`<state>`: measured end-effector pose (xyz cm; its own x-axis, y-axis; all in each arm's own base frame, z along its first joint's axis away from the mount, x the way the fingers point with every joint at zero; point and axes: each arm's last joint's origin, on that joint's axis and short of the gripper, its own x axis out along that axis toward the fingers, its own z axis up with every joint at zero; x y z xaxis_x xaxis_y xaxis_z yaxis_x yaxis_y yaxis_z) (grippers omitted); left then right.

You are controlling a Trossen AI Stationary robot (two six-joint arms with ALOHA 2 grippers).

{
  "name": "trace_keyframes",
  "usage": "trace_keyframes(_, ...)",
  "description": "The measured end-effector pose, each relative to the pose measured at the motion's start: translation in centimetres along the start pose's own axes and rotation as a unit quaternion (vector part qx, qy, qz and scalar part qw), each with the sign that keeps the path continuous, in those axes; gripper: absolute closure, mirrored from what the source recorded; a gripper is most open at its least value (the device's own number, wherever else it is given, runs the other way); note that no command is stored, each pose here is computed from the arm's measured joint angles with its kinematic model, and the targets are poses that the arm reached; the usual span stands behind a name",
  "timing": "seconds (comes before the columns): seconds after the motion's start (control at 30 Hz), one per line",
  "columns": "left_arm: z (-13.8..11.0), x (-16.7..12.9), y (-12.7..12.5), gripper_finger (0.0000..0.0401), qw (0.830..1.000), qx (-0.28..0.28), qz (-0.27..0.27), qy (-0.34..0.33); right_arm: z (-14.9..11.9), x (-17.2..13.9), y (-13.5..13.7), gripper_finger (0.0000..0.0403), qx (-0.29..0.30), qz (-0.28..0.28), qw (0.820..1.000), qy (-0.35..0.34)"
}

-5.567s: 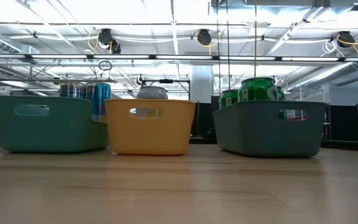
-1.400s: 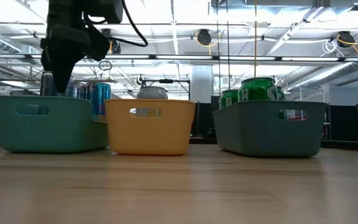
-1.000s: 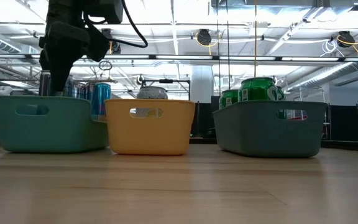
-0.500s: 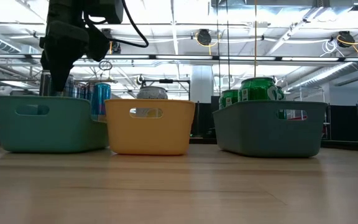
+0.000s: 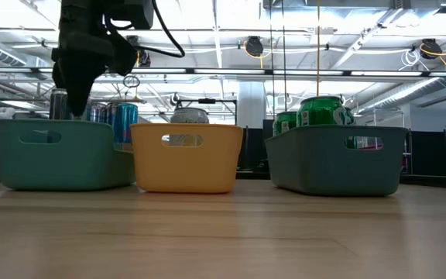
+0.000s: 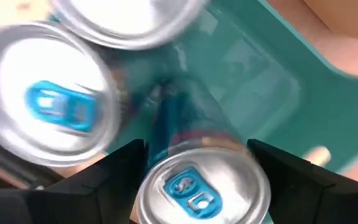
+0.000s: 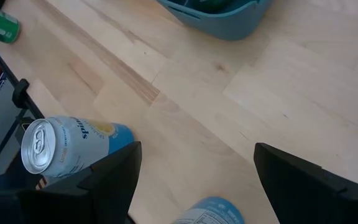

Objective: Sort soda cans
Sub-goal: Put the blue soda can into the green bin

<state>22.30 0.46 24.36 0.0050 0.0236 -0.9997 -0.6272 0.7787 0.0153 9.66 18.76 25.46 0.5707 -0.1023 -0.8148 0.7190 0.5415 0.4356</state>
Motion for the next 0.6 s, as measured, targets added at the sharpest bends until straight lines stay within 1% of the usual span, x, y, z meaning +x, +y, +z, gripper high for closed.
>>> trace_keyframes(0.1, 0.13, -0.01, 0.18, 0.0102, 0.997, -0.064, 0.030, -0.025, 0.00, 0.00, 0.00, 0.0101, 0.000, 0.000, 1.000, 0.000)
trace_keyframes(0.13, 0.16, -0.01, 0.23, 0.0100, 0.996, -0.074, 0.034, -0.030, 0.00, 0.00, 0.01, 0.0101, 0.000, 0.000, 1.000, 0.000)
trace_keyframes(0.2, 0.14, -0.01, 0.27, 0.0099, 0.997, -0.067, 0.037, -0.029, -0.01, 0.00, 0.02, 0.0101, 0.001, 0.001, 1.000, 0.001)
trace_keyframes(0.3, 0.08, -0.01, 0.18, 0.0099, 0.998, -0.056, 0.025, -0.018, -0.01, 0.00, 0.02, 0.0101, 0.001, 0.001, 1.000, 0.001)
trace_keyframes(0.6, 0.04, -0.21, 0.14, 0.0099, 0.998, -0.060, 0.017, -0.009, -0.01, 0.00, 0.02, 0.0101, -0.001, 0.001, 1.000, 0.001)
